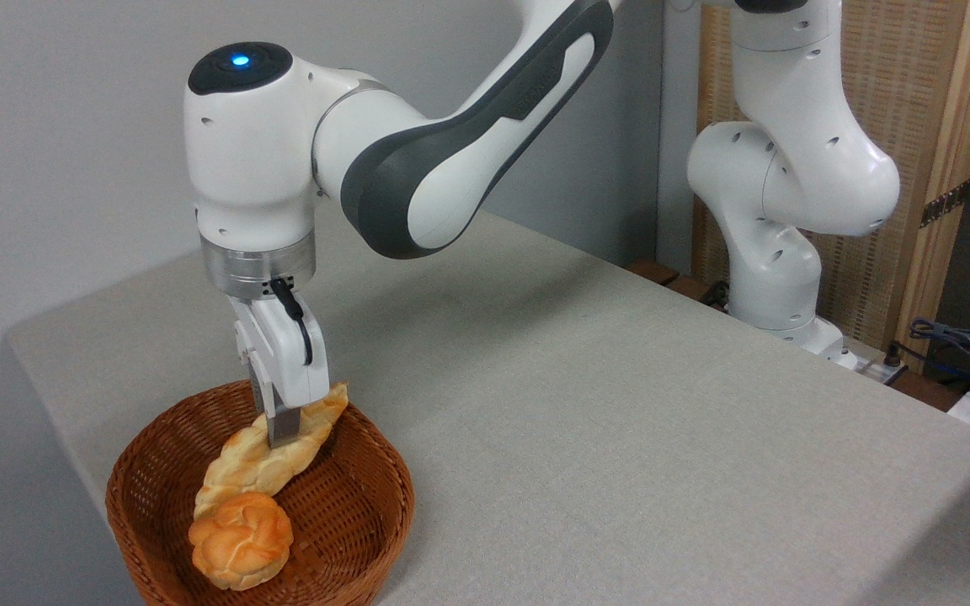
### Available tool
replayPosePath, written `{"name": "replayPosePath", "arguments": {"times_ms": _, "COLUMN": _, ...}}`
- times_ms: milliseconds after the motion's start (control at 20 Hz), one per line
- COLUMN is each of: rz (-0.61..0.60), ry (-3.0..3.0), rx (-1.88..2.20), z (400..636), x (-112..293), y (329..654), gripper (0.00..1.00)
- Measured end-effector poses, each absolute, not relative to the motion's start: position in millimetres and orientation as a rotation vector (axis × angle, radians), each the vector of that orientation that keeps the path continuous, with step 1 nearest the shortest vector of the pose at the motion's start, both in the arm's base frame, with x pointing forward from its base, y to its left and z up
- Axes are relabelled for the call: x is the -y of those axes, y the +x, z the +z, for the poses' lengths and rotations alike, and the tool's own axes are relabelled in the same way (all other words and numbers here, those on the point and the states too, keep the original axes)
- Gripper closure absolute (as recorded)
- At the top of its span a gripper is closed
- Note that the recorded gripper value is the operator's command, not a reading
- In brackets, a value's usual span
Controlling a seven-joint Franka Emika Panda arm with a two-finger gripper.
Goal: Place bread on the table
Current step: 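Lift the held bread roll up out of the basket, then move the bread roll beside the basket, lower it, open the gripper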
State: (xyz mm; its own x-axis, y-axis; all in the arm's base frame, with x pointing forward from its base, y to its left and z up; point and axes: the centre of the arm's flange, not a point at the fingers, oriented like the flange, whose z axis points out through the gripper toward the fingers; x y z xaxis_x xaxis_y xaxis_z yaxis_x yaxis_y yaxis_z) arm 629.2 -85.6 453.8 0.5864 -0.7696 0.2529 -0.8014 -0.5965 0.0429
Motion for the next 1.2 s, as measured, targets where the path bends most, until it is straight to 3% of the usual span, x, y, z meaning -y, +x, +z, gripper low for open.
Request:
{"name": "replayPosePath", "arguments": {"times_ms": 300, "rz": 0.33, "ry": 2.663, "rx": 1.305, "z": 459, "x": 82, "y": 630, "gripper": 0.97}}
{"name": "replayPosePath", "arguments": {"times_ms": 650, "rz": 0.396, "ry": 2.681, "rx": 1.24, "z": 496, "x": 64, "y": 623, "gripper": 0.95}}
{"name": "replayPosePath", "arguments": {"times_ms": 1100, "rz": 0.056, "ry": 2.622, "rx": 1.248, "z": 546, "x": 52, "y": 546, "gripper": 0.87}}
{"name": "replayPosePath", "arguments": {"times_ms": 1150, "rz": 0.028, "ry": 2.619, "rx": 1.246, "z": 543, "x": 52, "y": 538, "gripper": 0.77}}
{"name": "replayPosePath", "arguments": {"times_ms": 1200, "rz": 0.006, "ry": 2.616, "rx": 1.243, "z": 538, "x": 52, "y": 531, "gripper": 0.58}}
